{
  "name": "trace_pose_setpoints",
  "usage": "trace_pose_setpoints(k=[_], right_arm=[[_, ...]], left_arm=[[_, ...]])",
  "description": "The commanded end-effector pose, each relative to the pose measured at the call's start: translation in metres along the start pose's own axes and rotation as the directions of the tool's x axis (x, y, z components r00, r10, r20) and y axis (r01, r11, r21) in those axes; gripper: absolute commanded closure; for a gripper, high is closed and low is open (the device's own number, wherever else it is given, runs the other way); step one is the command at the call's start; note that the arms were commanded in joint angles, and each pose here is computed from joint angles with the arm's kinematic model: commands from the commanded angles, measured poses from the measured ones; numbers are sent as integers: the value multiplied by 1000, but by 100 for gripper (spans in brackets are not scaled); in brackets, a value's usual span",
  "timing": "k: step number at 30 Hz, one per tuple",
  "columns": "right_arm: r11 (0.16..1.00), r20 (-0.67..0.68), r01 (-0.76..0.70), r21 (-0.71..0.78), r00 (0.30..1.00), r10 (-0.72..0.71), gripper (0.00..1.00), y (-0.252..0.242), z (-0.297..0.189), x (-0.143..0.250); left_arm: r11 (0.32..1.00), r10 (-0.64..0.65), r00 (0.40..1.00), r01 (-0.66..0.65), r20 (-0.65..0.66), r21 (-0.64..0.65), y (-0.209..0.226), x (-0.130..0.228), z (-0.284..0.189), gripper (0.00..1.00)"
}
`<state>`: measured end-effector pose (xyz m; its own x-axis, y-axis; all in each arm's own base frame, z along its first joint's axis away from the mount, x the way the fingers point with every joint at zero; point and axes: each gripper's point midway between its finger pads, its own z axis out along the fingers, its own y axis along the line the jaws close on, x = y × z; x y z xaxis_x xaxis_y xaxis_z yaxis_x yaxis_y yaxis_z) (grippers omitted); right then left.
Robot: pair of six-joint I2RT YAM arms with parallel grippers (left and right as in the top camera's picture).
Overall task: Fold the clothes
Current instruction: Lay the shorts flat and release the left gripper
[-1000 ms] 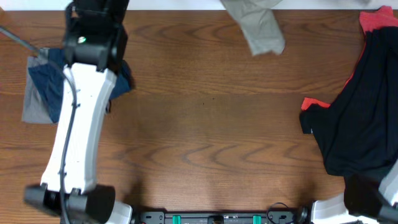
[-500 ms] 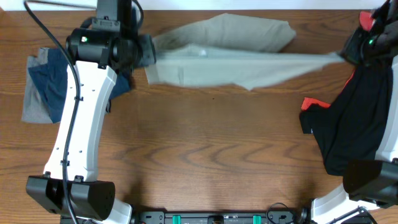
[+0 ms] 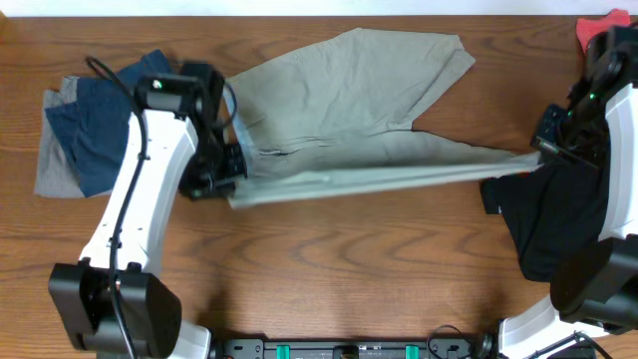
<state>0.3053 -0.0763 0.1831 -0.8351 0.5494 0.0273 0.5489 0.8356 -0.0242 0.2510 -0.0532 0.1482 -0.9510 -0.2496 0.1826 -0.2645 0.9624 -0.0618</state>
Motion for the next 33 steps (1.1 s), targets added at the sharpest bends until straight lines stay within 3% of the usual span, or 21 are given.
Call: trace_pose_setpoints(k=[1, 10, 16, 21, 22, 24, 27, 33], right_arm=[[979, 99, -101, 176, 992, 84, 99, -52, -10, -5], [979, 160, -134, 152, 981, 110, 99, -65, -27, 27], [998, 209, -38, 54, 978, 26, 99, -44, -38, 26], [998, 200, -10, 58, 980, -1, 99, -36, -35, 26], [998, 199, -7, 58, 980, -5, 99, -35, -34, 26], [998, 203, -6, 57, 979, -6, 99, -35, -34, 25], [998, 205, -5, 56, 979, -6, 99, -34, -35, 25], [998, 208, -6, 55, 978, -6, 99, -34, -35, 24]], left_arm=[[993, -41, 998, 45, 37, -110, 39, 19, 4, 94], [991, -96, 990, 104, 106, -78, 61, 78, 13, 94], [991, -126, 972, 131, 198, -13, 56, 71, 6, 94], [989, -124, 983, 111, 138, 101, 32, 70, 12, 94], [987, -123, 986, 109, 116, 120, 27, 70, 14, 92], [983, -122, 988, 107, 93, 152, 20, 68, 18, 72], [973, -116, 990, 98, 80, 209, 7, 58, 27, 54], [952, -108, 990, 77, 90, 296, -15, 27, 46, 52]])
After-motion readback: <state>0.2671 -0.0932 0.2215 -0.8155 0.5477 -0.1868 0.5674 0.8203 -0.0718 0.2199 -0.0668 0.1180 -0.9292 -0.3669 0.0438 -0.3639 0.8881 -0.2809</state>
